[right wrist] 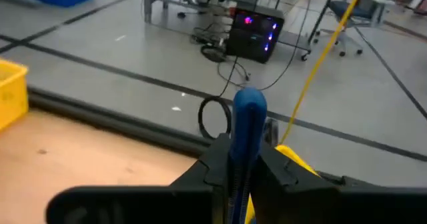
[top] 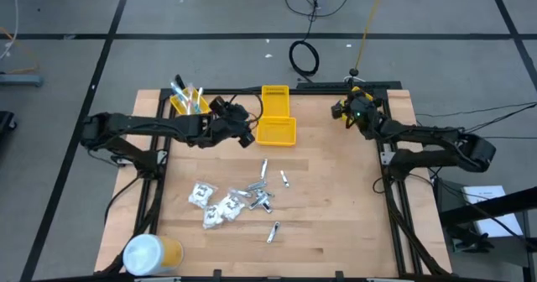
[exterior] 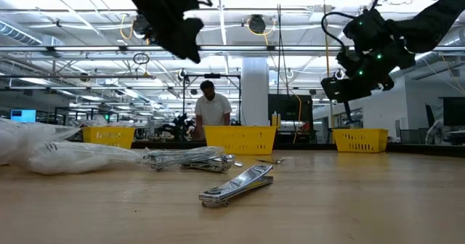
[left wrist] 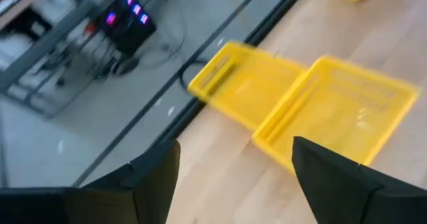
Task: Pick & Place Travel size toiletries
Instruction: Put the blue razor into the right yellow bin, then put the nail cutter into the top middle yellow bin
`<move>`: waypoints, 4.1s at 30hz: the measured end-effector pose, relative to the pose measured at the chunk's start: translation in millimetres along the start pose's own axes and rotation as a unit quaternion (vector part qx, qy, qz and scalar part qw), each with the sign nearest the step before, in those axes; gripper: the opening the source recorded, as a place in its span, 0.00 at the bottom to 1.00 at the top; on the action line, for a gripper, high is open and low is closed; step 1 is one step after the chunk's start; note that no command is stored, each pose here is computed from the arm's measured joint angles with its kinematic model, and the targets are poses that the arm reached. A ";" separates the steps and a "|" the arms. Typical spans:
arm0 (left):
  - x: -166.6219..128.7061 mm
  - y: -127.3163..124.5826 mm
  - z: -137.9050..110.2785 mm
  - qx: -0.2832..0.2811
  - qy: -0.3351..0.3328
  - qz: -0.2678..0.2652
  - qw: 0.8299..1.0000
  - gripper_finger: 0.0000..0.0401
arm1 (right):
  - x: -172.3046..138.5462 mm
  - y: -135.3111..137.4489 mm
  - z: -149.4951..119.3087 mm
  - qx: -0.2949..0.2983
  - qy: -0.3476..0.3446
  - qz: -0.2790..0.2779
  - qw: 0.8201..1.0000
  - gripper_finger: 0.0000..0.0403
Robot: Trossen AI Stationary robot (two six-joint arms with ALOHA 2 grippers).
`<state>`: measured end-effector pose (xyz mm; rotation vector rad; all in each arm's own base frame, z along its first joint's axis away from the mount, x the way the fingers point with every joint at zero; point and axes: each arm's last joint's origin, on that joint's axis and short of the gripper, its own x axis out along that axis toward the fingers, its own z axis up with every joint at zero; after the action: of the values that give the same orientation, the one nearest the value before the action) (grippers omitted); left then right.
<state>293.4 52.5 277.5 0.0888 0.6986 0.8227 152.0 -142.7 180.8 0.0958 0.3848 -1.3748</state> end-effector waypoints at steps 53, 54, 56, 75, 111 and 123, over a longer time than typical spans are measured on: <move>26.9 -23.0 -58.5 0.012 0.134 -0.184 0.974 0.62 | -110.6 90.6 -6.7 -0.047 -0.039 0.587 0.807 0.61; 27.1 -23.1 -58.0 0.009 0.131 -0.184 0.974 0.63 | -114.8 98.0 -11.0 -0.063 -0.034 0.582 0.810 0.61; 27.8 -23.1 -56.1 0.004 0.122 -0.185 0.975 0.62 | -123.0 112.4 -15.8 -0.085 -0.026 0.583 0.807 0.61; 19.6 -27.6 -44.4 0.021 0.063 -0.229 0.971 0.62 | -133.3 140.8 -19.7 -0.128 -0.025 0.600 0.790 0.61; 49.4 -102.0 -69.9 -0.018 0.187 -0.309 0.932 0.62 | -119.2 137.5 -19.0 -0.129 -0.010 0.577 0.807 0.61; 85.1 -136.8 -72.2 -0.057 0.298 -0.240 0.922 0.62 | -119.4 137.5 -19.9 -0.132 -0.007 0.577 0.806 0.61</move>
<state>378.0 4.0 130.3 -0.4433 1.1842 0.4031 263.7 2.6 179.1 0.0675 0.3927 -0.1006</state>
